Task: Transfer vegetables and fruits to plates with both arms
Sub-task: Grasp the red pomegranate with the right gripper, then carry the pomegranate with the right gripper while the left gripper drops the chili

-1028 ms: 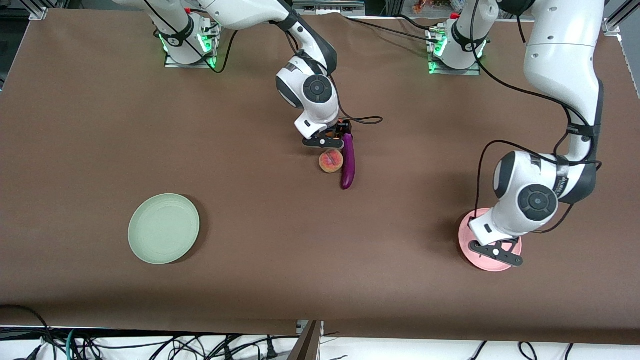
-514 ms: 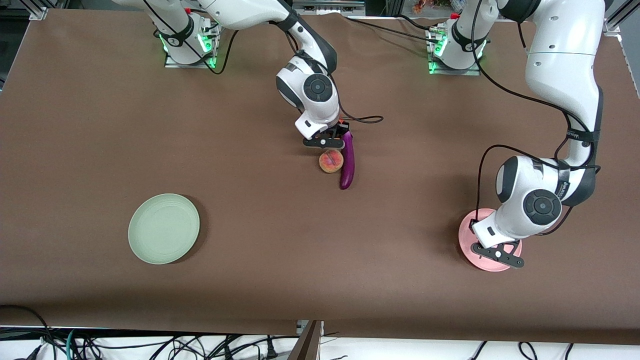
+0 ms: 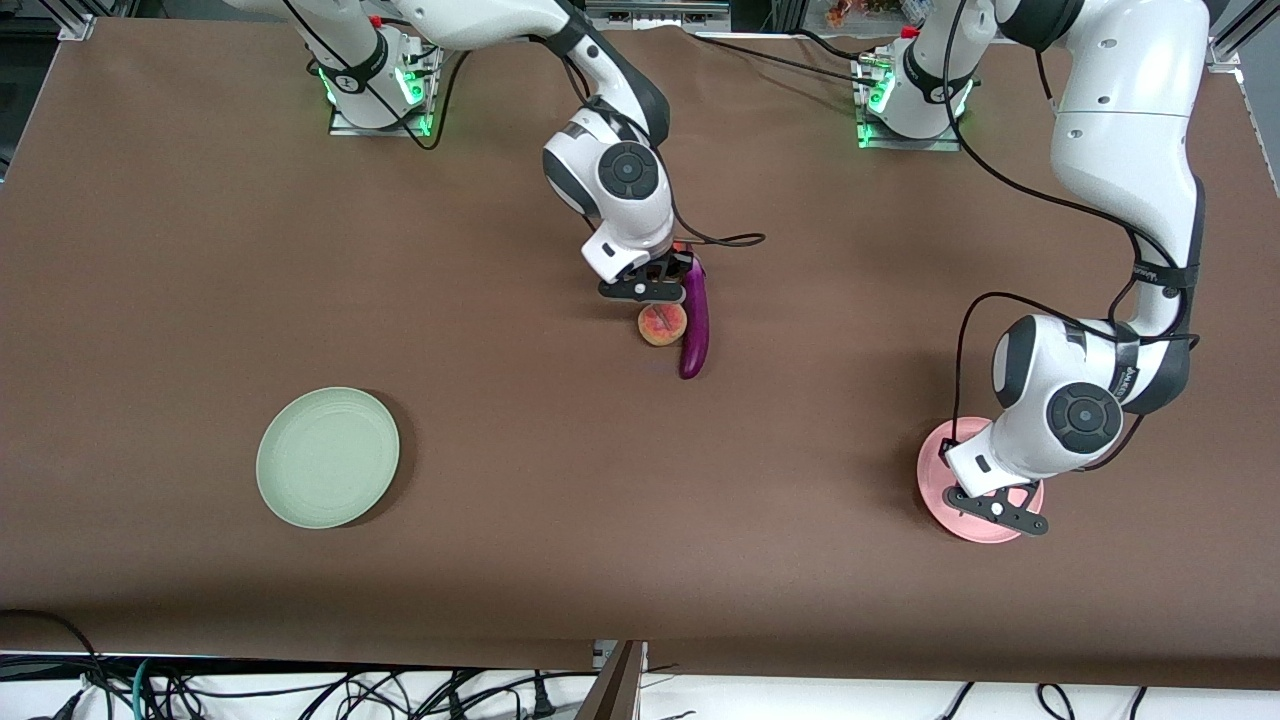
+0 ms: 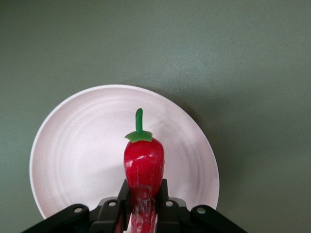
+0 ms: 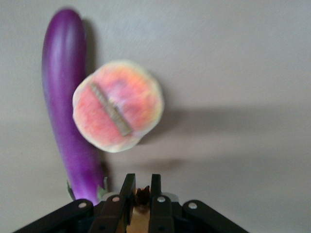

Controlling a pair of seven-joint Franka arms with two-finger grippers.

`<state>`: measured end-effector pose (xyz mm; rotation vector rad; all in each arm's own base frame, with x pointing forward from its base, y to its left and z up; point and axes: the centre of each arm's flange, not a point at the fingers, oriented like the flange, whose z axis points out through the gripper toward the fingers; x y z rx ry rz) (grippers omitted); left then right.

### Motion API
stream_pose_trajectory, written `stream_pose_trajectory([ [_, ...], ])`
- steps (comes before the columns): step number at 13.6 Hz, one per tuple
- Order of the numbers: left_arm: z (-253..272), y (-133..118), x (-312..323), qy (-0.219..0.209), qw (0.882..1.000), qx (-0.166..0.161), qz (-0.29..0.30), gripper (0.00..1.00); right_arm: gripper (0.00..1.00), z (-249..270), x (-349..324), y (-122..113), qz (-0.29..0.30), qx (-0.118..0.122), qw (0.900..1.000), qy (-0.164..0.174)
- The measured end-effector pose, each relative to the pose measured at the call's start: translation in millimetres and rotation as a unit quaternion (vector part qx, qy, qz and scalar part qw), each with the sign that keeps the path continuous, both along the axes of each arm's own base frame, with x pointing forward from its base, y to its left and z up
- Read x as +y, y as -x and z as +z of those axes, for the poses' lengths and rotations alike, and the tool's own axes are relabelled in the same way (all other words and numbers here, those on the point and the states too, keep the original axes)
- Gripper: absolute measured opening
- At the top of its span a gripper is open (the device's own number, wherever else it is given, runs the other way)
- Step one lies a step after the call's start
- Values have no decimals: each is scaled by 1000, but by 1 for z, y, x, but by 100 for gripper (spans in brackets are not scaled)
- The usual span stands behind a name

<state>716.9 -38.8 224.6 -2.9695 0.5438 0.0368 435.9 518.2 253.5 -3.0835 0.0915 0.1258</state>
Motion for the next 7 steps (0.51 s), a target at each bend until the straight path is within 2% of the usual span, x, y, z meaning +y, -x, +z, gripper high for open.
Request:
stream_pose_trajectory([
  [1, -2, 0, 0, 0, 1000, 1, 0, 30, 16, 18, -15, -11, 11, 3, 1000, 13],
  [3, -1, -1, -1, 7, 1000, 0, 6, 49, 16, 51, -52, -38, 28, 3, 999, 34],
  [7, 10, -7, -3, 28, 999, -10, 21, 91, 16, 80, -199, -135, 86, -4, 994, 73],
])
